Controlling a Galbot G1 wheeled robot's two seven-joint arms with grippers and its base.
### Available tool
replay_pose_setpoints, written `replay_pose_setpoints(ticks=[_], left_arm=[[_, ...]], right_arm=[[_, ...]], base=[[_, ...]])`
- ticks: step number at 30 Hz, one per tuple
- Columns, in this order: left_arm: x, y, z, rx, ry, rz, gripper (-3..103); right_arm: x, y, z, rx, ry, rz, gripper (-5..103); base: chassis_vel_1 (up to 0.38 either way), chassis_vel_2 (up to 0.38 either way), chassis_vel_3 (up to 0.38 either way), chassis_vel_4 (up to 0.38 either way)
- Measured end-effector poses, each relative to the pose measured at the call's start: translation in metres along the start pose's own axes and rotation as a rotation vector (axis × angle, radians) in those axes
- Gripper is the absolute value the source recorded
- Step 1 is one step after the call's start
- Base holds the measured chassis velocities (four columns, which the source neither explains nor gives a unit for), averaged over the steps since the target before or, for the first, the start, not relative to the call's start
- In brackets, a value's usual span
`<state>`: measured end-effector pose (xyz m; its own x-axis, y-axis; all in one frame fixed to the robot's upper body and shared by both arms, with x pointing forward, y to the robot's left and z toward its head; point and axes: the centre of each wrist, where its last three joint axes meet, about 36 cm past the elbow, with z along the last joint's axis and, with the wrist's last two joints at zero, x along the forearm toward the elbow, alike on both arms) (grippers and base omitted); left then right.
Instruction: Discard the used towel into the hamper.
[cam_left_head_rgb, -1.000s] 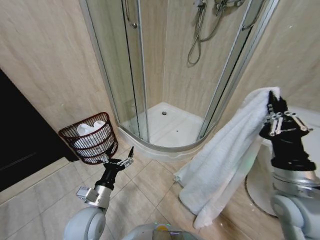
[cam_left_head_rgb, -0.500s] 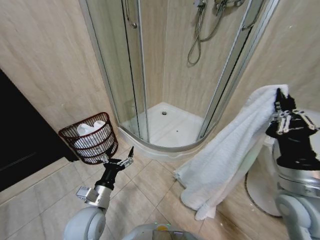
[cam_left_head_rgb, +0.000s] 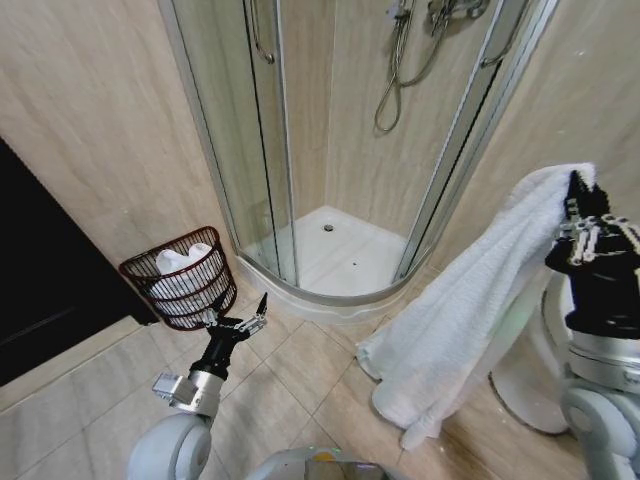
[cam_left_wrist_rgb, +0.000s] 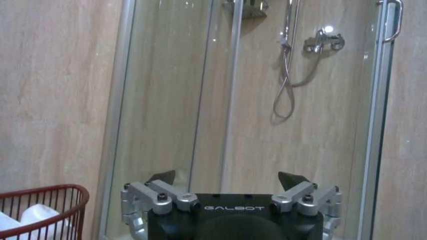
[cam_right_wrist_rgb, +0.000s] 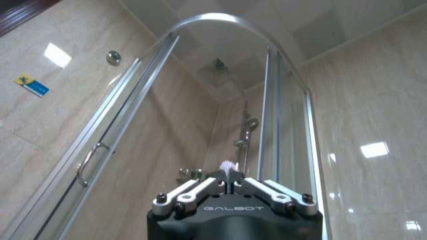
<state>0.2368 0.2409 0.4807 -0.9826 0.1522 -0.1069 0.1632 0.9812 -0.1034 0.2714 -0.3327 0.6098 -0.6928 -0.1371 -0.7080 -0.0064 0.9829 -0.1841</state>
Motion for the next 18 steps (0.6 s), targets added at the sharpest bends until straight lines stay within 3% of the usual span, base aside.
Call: replay_pose_setpoints(ticks=[18], left_arm=[[0.0000, 0.0000, 0.0000, 0.000, 0.000, 0.000, 100]], right_arm=[[-0.0052, -0.0046, -0.0035, 0.007, -0.018, 0.000, 2]], base=[[0.000, 0.000, 0.000, 0.000]])
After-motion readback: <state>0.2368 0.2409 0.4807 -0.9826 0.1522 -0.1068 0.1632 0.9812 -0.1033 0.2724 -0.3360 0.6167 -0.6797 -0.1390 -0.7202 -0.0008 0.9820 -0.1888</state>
